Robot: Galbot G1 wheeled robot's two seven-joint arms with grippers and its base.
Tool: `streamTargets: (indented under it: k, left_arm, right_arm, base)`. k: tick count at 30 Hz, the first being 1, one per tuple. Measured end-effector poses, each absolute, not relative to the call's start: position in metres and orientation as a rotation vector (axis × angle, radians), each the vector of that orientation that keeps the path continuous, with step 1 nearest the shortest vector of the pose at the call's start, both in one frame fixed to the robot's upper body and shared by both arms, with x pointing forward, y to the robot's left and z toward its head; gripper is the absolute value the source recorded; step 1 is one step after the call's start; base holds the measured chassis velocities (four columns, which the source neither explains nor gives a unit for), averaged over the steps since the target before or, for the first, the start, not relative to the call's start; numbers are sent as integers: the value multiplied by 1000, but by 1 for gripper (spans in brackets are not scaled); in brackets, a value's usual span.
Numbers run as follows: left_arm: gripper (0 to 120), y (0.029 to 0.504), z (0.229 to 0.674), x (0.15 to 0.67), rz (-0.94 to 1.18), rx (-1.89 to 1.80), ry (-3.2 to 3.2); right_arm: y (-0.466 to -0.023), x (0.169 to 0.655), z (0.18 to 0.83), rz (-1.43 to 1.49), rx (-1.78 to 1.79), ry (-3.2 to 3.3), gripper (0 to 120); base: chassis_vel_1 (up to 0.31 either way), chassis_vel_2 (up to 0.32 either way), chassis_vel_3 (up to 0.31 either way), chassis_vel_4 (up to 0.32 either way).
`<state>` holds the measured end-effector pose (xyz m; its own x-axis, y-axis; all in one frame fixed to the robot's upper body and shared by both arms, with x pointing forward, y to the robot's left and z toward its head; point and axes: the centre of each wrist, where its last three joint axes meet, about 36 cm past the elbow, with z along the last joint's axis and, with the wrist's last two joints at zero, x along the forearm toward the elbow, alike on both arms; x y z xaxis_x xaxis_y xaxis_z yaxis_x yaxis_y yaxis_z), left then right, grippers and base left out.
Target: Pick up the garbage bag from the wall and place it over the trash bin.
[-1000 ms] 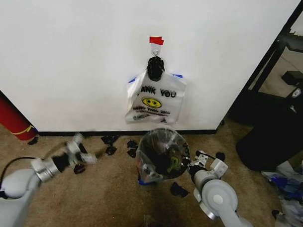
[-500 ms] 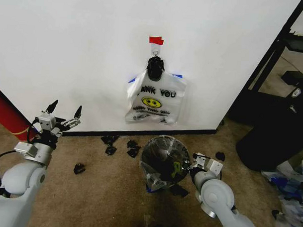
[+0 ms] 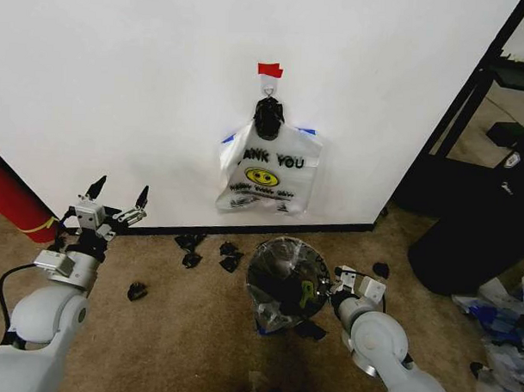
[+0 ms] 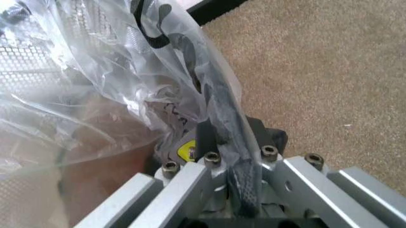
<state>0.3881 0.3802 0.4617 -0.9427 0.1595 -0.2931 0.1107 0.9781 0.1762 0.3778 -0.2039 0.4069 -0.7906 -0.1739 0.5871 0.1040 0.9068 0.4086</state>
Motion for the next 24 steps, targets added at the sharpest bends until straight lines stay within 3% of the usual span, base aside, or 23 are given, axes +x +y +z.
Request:
streamTargets:
  k: [7,24]
  left_arm:
    - [100,378,461,388,223,201,2817]
    - [100,377,459,386,226,206,2822]
  right_arm:
    - [-205,377,408,-567,52,-2421,9]
    - [-205,370,411,-548,44,-2435,68]
  base:
    - [0,0,0,0]
    - [0,0,0,0]
